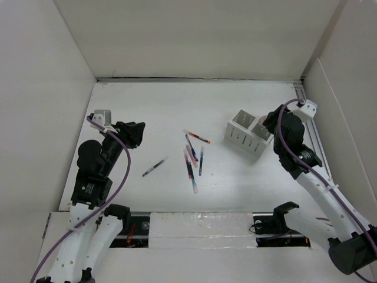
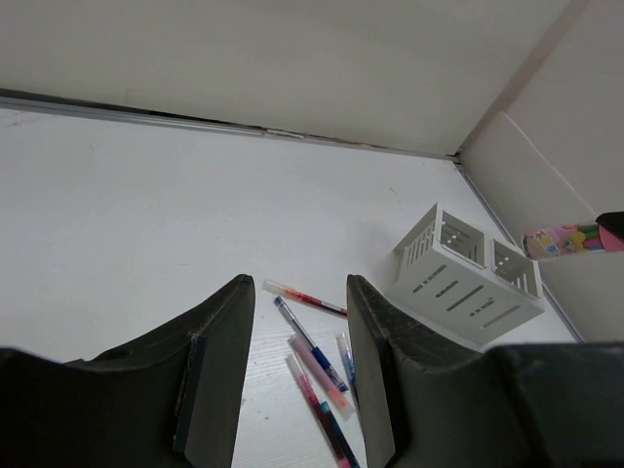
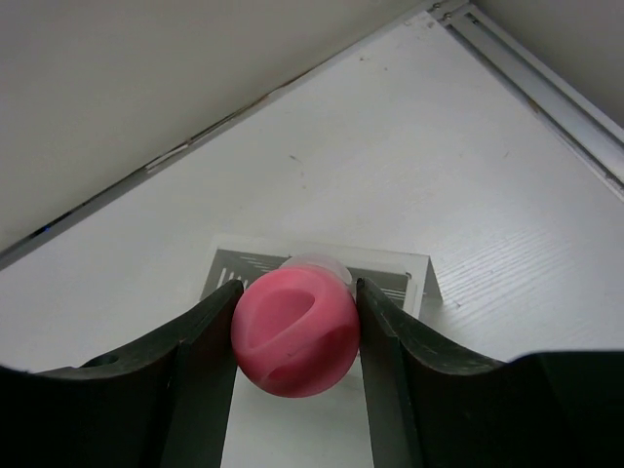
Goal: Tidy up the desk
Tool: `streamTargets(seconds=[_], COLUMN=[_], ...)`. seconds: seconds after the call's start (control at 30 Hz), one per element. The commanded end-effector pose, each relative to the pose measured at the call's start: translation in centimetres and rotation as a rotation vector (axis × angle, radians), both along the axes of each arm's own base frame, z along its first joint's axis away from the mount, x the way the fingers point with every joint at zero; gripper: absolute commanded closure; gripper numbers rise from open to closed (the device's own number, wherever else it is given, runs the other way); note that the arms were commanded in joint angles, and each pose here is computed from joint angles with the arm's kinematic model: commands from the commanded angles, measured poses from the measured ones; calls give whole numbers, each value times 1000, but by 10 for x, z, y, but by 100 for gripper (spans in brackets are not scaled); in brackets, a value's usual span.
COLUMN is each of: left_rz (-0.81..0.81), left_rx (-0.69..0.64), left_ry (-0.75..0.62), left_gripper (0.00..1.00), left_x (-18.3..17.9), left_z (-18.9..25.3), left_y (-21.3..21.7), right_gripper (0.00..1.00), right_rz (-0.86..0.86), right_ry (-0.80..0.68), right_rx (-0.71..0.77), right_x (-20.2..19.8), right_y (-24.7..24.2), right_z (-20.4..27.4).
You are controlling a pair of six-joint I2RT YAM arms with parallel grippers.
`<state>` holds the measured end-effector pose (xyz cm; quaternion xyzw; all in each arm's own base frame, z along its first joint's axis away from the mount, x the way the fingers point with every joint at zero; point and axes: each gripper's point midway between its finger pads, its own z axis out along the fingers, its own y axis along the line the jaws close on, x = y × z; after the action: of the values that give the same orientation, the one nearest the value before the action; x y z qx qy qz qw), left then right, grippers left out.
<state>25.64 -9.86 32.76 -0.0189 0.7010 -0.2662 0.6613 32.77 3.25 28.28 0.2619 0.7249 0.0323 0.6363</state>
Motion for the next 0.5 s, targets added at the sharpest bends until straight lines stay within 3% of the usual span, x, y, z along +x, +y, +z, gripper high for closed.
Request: streamTargets(seconds=[0.0, 0.47], left_rz=[-24, -20], left_rx=[-26, -19], left_ry=[-70, -66], left_gripper=[62, 62], left_x=[-1, 0], left_z=[25, 24], left_y=[-4, -3], right_gripper=[75, 77], right_rz=[-26, 26], right_ry=[-18, 153], right_rx=[19, -15], right_x=[0, 20], right_y=[-8, 2], right_z=[4, -44])
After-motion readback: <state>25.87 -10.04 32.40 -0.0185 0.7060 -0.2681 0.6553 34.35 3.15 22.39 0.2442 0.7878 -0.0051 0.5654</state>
